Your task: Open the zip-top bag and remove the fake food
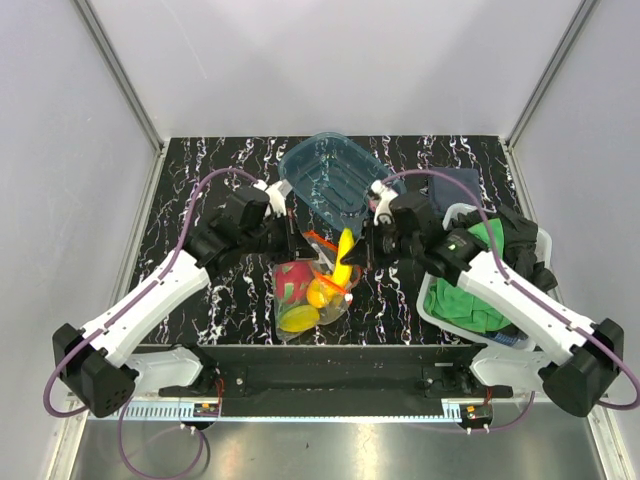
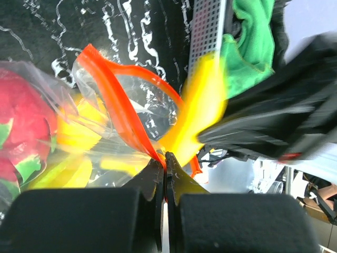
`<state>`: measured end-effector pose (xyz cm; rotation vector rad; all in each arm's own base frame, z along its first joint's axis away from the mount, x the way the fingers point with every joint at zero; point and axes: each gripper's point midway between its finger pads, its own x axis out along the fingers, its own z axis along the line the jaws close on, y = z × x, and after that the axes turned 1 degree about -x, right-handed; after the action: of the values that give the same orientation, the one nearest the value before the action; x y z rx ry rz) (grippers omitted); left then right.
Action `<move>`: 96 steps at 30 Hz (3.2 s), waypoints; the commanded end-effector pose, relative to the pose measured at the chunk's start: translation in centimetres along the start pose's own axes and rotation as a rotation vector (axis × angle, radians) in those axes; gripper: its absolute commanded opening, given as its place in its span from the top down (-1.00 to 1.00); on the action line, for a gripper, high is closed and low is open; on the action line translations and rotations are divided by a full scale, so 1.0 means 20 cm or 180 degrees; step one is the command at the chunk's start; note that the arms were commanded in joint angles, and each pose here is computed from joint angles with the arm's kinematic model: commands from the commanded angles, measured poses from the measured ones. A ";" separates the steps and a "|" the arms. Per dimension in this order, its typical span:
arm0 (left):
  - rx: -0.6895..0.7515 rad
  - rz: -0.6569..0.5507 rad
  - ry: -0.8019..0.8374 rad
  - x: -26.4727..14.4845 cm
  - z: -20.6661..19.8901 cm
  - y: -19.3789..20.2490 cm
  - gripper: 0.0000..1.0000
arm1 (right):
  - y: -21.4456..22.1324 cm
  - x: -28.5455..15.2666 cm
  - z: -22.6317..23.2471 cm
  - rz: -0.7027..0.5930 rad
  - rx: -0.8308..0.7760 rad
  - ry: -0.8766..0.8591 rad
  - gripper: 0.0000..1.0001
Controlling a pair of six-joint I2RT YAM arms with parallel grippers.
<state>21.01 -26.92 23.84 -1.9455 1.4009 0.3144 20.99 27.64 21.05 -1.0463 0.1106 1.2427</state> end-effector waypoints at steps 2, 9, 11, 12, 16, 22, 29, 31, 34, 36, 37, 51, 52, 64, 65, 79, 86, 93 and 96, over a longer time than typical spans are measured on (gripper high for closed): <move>0.0104 -0.0107 -0.0048 -0.03 0.04 -0.02 1.00 | -0.34 -0.20 0.03 -0.0651 -0.0298 0.0334 1.00; 0.0196 -0.0024 -0.0211 -0.03 0.13 -0.02 1.00 | -0.67 -0.35 -0.08 -0.1059 -0.0277 0.0733 1.00; 0.0218 0.0022 -0.0266 -0.03 0.15 -0.01 1.00 | -0.80 -0.40 -0.15 -0.1244 -0.0201 0.0867 1.00; 0.0248 0.0052 -0.0289 -0.03 0.17 0.00 1.00 | -0.84 -0.37 -0.19 -0.1263 -0.0175 0.0931 1.00; 0.0327 0.0210 -0.0213 -0.01 0.15 0.01 1.00 | -1.00 -0.24 -0.35 -0.1328 -0.0096 0.1153 1.00; 0.0576 0.0462 -0.0303 -0.01 0.17 0.02 1.00 | -1.20 0.12 -0.58 -0.1384 0.0155 0.1237 1.00; 0.0681 0.0607 -0.0290 -0.01 0.20 0.07 1.00 | -1.32 0.59 -0.69 -0.1215 0.0453 0.0748 1.00; 0.0687 0.0648 -0.0291 -0.01 0.21 0.08 1.00 | -1.33 0.74 -0.73 -0.1198 0.0462 0.0570 1.00; 0.0691 0.0706 -0.0280 0.00 0.20 0.08 1.00 | -1.36 0.87 -0.74 -0.1210 0.0511 0.0293 0.99; 0.0702 0.0723 -0.0277 0.00 0.21 0.09 1.00 | -1.33 0.98 -0.80 -0.1123 0.0571 0.0283 0.86; 0.0702 0.0725 -0.0273 0.00 0.21 0.09 1.00 | -1.38 0.99 -0.78 -0.1166 0.0603 0.0217 0.74; 0.0621 0.0505 -0.0173 -0.02 0.14 0.03 1.00 | -0.94 0.74 -0.68 -0.0037 0.1187 0.0299 -0.72; 0.0606 0.0472 -0.0153 -0.02 0.13 0.02 1.00 | -0.90 0.68 -0.66 -0.0003 0.1176 0.0305 -0.73; 0.0458 0.0326 0.0190 -0.01 -0.01 -0.02 1.00 | -0.24 0.16 -0.14 0.0335 0.0305 0.0060 -0.18; 0.0443 0.0323 0.0203 -0.01 -0.02 -0.02 1.00 | -0.18 0.17 -0.11 0.0408 0.0278 0.0023 -0.13; 0.0348 0.0302 0.0333 0.05 -0.17 -0.02 1.00 | 0.07 0.39 -0.08 0.0728 0.0418 -0.0061 0.26; 0.0322 0.0366 0.0270 0.16 -0.17 0.02 1.00 | 0.19 0.51 -0.15 0.0866 0.0570 -0.0106 0.28; 0.0275 0.0381 0.0167 0.22 -0.12 0.04 1.00 | 0.30 0.59 -0.24 0.0962 0.0728 -0.0032 0.24; 0.0262 0.0417 0.0143 0.23 -0.09 0.06 1.00 | 0.34 0.60 -0.29 0.1015 0.0787 0.0081 0.20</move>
<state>20.41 -31.06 21.37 -1.7752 1.5788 0.3312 22.29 31.73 7.84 -0.8561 0.4436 1.4756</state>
